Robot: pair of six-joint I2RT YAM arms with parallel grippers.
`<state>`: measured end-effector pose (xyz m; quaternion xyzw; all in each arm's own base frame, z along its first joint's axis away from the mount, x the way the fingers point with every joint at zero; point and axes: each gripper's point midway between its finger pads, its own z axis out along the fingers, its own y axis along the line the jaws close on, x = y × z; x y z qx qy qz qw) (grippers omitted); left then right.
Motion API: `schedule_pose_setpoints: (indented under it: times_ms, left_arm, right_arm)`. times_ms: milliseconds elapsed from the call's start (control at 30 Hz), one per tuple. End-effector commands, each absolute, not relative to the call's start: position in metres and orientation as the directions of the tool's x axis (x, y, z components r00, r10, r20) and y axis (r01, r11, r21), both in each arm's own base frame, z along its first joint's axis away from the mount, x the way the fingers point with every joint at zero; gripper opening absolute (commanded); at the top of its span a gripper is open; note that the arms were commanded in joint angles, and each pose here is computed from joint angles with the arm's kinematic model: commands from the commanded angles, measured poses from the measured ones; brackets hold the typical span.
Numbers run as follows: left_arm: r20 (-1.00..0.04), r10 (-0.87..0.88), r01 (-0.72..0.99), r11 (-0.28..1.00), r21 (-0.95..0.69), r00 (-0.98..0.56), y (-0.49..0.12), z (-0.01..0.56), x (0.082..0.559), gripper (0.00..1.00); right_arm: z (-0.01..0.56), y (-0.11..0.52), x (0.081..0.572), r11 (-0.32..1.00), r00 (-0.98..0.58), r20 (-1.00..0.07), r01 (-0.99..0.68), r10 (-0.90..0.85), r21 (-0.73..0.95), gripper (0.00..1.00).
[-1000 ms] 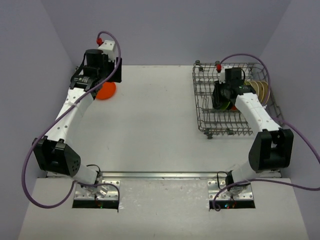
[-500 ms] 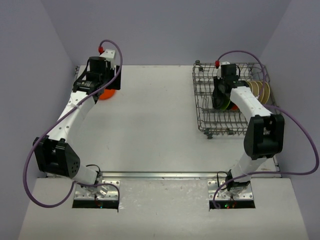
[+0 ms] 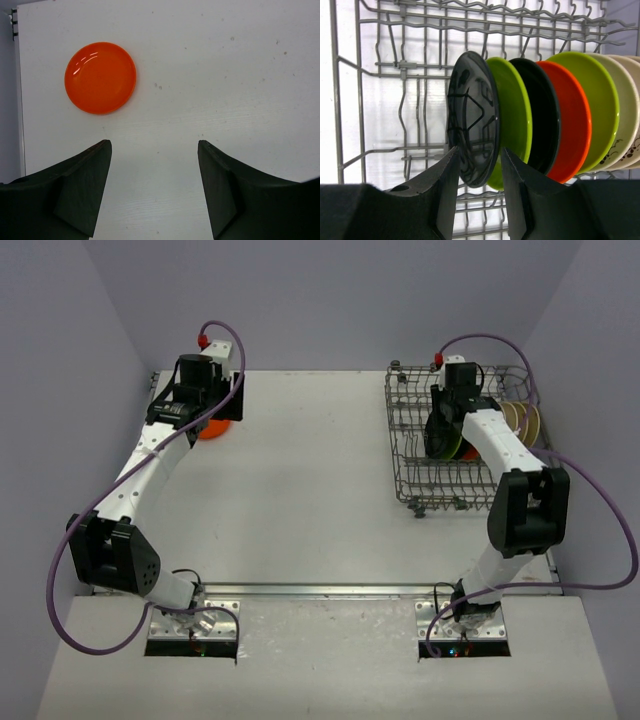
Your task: Unload the plates from the dish rack
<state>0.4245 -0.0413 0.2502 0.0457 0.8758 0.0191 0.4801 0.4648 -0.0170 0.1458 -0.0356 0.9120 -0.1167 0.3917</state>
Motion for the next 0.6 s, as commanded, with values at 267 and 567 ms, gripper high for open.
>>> schedule_pose_setpoints:
  times_ms: [267,567]
  left_arm:
    - [-0.869,0.084,0.068,0.996,0.058,-0.487,-0.049,0.264,0.434,0.68]
    - [-0.873,0.079,0.066,0.996,0.054,-0.481,-0.049,0.267,0.436,0.68]
  right_arm:
    - [0.134,-0.029,0.492,0.963,-0.678,-0.719,0.058,-0.154,-0.262,0.26]
    - [0.176,-0.021,0.486,0.969,-0.6,-0.785,0.059,-0.157,-0.239,0.0]
